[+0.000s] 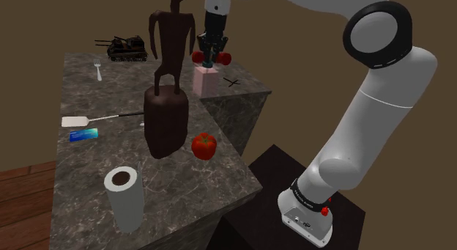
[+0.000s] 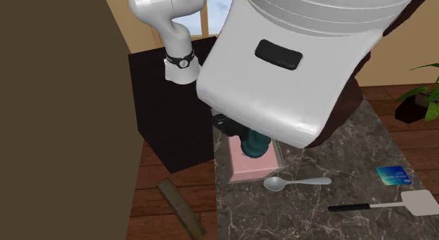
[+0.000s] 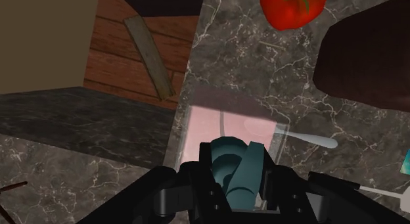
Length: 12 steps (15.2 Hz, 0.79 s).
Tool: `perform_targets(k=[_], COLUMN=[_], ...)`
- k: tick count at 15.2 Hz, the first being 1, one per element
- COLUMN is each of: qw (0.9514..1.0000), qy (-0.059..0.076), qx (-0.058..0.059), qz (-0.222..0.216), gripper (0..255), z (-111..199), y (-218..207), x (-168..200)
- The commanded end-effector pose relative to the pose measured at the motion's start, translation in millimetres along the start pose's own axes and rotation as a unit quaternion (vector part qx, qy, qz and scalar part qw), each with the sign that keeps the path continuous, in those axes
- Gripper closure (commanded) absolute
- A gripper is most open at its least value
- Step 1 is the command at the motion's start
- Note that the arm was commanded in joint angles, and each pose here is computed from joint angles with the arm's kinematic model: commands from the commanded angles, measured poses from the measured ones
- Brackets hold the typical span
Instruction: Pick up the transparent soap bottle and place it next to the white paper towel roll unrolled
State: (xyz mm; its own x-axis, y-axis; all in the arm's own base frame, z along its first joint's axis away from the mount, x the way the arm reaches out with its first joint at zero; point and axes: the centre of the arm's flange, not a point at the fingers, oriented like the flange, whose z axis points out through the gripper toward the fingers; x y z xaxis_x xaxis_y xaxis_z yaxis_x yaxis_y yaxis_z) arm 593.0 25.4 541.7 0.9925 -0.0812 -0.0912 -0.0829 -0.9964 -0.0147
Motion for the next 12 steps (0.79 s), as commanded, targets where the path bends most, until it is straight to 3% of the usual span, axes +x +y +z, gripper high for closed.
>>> perform_targets(k=[1, 12], qw=[1.0, 1.0], qy=[0.0, 0.0], qx=[0.0, 0.0], qz=[0.0, 0.0], gripper=[255, 255], z=[-10, -68], y=[0, 0], x=[-2, -7])
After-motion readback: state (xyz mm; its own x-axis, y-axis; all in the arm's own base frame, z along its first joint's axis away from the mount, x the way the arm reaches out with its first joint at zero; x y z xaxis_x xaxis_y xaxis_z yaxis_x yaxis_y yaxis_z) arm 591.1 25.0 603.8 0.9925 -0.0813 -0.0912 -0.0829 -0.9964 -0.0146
